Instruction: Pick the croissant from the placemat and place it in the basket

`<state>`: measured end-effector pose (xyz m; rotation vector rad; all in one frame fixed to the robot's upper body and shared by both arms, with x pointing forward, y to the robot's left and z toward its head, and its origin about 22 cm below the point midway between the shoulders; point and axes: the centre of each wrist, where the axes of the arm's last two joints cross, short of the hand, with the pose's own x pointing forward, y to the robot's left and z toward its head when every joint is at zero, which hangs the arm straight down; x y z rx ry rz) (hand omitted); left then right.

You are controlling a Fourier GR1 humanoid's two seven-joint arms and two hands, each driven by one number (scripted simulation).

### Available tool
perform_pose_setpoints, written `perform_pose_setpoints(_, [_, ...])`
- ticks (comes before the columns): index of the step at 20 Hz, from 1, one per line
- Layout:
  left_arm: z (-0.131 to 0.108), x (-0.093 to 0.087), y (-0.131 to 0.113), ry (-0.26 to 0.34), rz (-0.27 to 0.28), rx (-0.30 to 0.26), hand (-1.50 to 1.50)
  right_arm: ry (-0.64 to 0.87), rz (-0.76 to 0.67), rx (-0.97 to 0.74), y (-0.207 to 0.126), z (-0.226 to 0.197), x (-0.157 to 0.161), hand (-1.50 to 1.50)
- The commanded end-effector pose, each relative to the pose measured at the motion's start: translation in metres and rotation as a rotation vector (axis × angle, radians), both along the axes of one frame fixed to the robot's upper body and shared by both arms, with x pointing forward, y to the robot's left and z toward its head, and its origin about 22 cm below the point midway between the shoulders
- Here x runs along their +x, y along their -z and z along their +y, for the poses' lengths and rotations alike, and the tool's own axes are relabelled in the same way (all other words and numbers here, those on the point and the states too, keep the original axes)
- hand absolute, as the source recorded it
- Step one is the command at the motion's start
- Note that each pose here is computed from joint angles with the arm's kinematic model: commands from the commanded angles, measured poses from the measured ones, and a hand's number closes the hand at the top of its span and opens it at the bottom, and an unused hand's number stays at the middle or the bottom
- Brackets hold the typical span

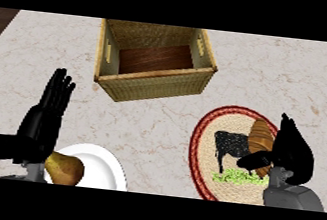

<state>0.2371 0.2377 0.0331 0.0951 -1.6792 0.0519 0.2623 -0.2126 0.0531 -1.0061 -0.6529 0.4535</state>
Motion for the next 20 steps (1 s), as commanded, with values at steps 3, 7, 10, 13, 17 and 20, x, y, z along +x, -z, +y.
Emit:
perform_pose_setpoints(3, [-0.022, 0.003, 0.013, 0.015, 0.014, -0.007, 0.0, 0.046, 0.042, 0.014, 0.019, 0.003, 0.006, -1.5])
perform_pose_setpoints(7, [-0.005, 0.013, 0.005, 0.011, 0.006, -0.004, 0.0, 0.055, 0.009, 0.001, 0.012, -0.003, 0.001, -1.5])
perform_pose_setpoints(10, [0.008, 0.004, 0.01, 0.003, -0.004, -0.014, 0.0, 0.023, 0.058, 0.028, 0.031, -0.008, 0.002, 1.5])
perform_pose_setpoints(13, [0.002, 0.005, 0.004, 0.005, 0.003, 0.001, 0.0, -0.068, 0.116, -0.023, 0.041, 0.001, 0.019, 1.5])
perform_pose_setpoints(17, [-0.002, 0.0, -0.008, 0.004, 0.001, 0.016, 0.0, -0.096, 0.089, -0.027, 0.029, 0.005, 0.022, 1.5])
perform_pose_setpoints(20, [-0.009, 0.019, 0.0, -0.01, 0.001, -0.001, 0.0, -0.112, 0.111, -0.077, 0.038, -0.005, 0.025, 1.5])
